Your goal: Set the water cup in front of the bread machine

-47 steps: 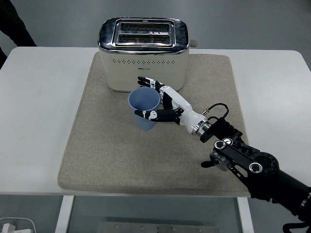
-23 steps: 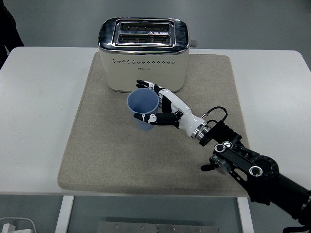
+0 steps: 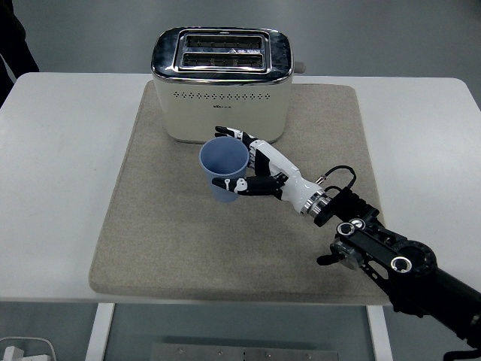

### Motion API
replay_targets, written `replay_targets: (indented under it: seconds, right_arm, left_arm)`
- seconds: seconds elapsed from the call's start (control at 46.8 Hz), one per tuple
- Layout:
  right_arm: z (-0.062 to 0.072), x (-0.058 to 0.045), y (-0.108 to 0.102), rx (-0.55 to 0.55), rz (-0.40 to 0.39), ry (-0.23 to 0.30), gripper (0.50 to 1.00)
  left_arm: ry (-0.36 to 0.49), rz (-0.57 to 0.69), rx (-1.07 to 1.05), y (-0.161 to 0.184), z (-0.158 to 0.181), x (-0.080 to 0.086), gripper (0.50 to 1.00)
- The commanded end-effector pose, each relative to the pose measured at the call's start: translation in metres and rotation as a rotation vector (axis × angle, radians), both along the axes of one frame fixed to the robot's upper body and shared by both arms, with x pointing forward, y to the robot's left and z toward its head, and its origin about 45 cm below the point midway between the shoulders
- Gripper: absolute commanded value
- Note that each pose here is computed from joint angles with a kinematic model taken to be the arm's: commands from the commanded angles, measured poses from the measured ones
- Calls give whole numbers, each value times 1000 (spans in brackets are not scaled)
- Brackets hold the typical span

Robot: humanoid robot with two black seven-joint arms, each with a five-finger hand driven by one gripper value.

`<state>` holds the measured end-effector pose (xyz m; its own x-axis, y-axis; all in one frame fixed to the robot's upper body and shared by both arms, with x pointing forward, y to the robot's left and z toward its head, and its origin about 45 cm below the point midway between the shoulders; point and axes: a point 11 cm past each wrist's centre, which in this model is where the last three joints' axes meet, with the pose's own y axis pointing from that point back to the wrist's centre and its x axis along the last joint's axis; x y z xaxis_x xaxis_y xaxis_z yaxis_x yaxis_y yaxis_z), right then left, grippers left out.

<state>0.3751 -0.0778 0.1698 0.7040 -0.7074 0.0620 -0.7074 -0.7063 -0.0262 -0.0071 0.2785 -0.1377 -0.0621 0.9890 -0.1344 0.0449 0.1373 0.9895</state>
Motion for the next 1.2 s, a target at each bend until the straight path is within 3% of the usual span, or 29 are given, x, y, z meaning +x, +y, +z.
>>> replay_targets:
  seconds: [0.0, 0.171, 1.026, 1.175]
  right_arm:
    - [-1, 2, -4, -1, -7, 4, 926]
    - [2, 9, -15, 34, -33, 38, 926]
    - [4, 24, -72, -29, -99, 18, 926]
    - [11, 33, -85, -13, -142, 13, 926]
  left_arm:
    - [0, 0, 0, 0, 0, 0, 1000]
    - [0, 2, 0, 0, 0, 0, 1000]
    - [0, 0, -2, -1, 0, 0, 1000]
    - [0, 0, -2, -1, 0, 0, 1000]
